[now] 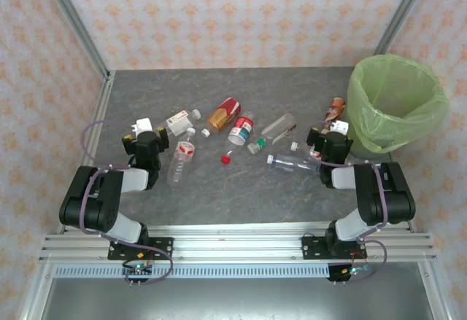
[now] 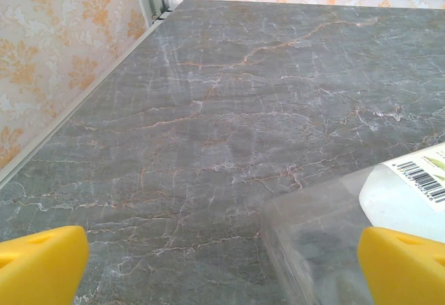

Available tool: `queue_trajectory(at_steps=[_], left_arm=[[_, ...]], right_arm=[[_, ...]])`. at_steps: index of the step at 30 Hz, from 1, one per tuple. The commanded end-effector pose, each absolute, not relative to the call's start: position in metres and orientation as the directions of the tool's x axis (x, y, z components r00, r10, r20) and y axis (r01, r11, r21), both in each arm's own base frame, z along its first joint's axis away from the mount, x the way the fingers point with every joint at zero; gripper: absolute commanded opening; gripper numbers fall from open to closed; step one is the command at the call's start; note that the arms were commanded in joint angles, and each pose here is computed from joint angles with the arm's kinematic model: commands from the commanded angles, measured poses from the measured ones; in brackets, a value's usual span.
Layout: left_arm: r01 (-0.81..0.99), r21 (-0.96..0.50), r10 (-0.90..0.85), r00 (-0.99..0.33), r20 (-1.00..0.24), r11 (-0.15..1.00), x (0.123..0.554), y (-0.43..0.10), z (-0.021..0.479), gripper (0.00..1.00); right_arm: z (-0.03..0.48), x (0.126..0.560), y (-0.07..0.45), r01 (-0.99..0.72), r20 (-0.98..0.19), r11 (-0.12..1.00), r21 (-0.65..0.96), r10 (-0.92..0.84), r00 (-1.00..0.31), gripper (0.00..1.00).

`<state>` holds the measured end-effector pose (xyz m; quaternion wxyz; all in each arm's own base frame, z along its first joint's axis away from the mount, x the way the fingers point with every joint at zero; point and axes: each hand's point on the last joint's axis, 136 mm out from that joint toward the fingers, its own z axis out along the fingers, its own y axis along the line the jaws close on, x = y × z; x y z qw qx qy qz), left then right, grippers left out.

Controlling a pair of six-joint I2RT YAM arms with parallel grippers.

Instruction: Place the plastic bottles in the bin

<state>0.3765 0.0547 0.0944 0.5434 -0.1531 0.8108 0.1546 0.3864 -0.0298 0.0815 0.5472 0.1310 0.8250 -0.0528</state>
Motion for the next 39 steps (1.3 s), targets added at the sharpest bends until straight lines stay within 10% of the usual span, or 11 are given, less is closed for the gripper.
queue_trajectory(at_steps=[1, 39], left_arm=[[-0.434, 0.08, -0.076, -0.331, -0.941, 0.897, 0.3774, 0.055, 0.1029, 1.0], [-0.399, 0.085, -0.062, -0.342, -0.938, 0.913, 0.3794, 0.0493, 0.1064, 1.0]], right_arm=[[0.0896, 0.3919, -0.0293, 0.262, -0.924, 0.963, 0.059, 0.152, -0.35, 0.99], [0.0952, 0.3902, -0.021, 0.21, -0.929, 0.975, 0.066, 0.137, -0.345, 0.99]])
